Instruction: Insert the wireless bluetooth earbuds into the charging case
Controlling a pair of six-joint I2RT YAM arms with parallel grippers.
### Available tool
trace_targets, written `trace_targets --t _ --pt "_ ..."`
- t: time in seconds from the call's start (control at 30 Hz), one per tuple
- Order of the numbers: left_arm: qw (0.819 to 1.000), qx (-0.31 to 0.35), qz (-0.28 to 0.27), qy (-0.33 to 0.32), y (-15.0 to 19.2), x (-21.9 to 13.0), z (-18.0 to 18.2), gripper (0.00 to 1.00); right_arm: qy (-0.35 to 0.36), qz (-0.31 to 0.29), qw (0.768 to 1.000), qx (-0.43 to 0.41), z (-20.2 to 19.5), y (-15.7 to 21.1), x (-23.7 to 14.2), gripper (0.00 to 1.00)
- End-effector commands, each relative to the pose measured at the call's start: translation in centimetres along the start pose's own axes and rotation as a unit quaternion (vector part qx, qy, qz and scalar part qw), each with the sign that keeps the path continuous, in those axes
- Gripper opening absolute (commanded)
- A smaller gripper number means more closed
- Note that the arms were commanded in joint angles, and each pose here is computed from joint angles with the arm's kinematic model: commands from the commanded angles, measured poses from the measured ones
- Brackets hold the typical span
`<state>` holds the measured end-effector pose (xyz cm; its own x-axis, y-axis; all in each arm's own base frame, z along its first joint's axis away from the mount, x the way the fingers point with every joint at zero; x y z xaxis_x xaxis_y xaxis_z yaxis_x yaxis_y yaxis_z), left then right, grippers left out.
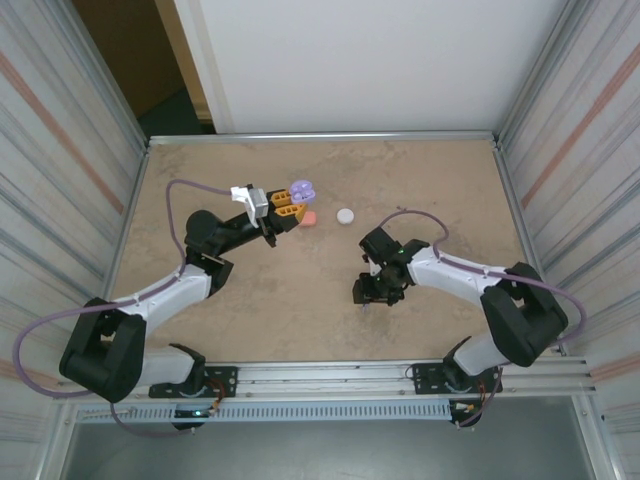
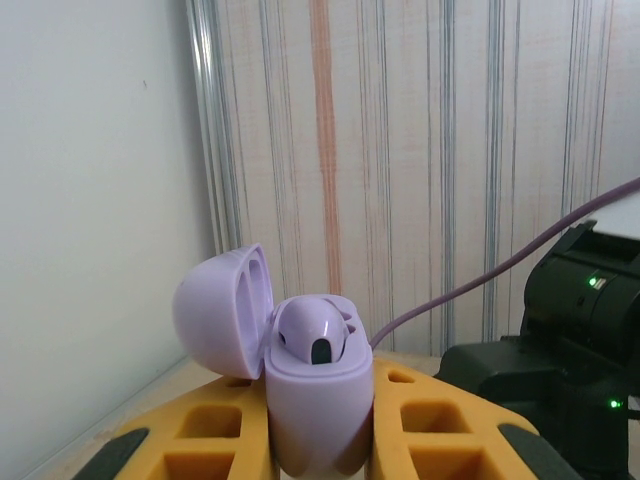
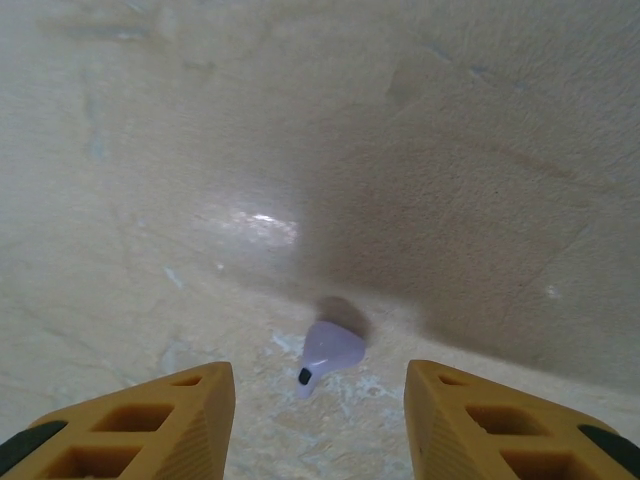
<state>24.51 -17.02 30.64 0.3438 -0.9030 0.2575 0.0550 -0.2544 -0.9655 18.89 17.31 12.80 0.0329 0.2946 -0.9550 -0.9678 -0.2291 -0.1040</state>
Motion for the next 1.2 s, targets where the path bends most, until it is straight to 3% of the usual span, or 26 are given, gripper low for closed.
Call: trace_targets --t 0.0,1.17 --pt "1.0 0.01 -0.016 -0.007 -0.8 0.0 0.1 0.0 -0.002 0.013 1.0 0.002 0.3 -0.1 0.3 0.46" --pt "1.0 0.004 -0.01 -0.006 -0.6 0.2 0.3 0.0 0.013 0.029 0.999 -0.005 0.5 -0.6 2.1 0.3"
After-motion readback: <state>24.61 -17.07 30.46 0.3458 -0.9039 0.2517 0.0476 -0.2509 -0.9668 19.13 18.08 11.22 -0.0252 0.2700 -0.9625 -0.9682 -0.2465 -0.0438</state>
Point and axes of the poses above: each hand's point on the last joint's axis, 136 mm out from that joint toward the fingers, its own x axis out along the fingers, its own z axis along the line the jaws close on, y = z × x, the point moved 10 cm from there along -x, back along the fingers, and after that the axes turned 8 degrees about -x, right-handed, at the moved point
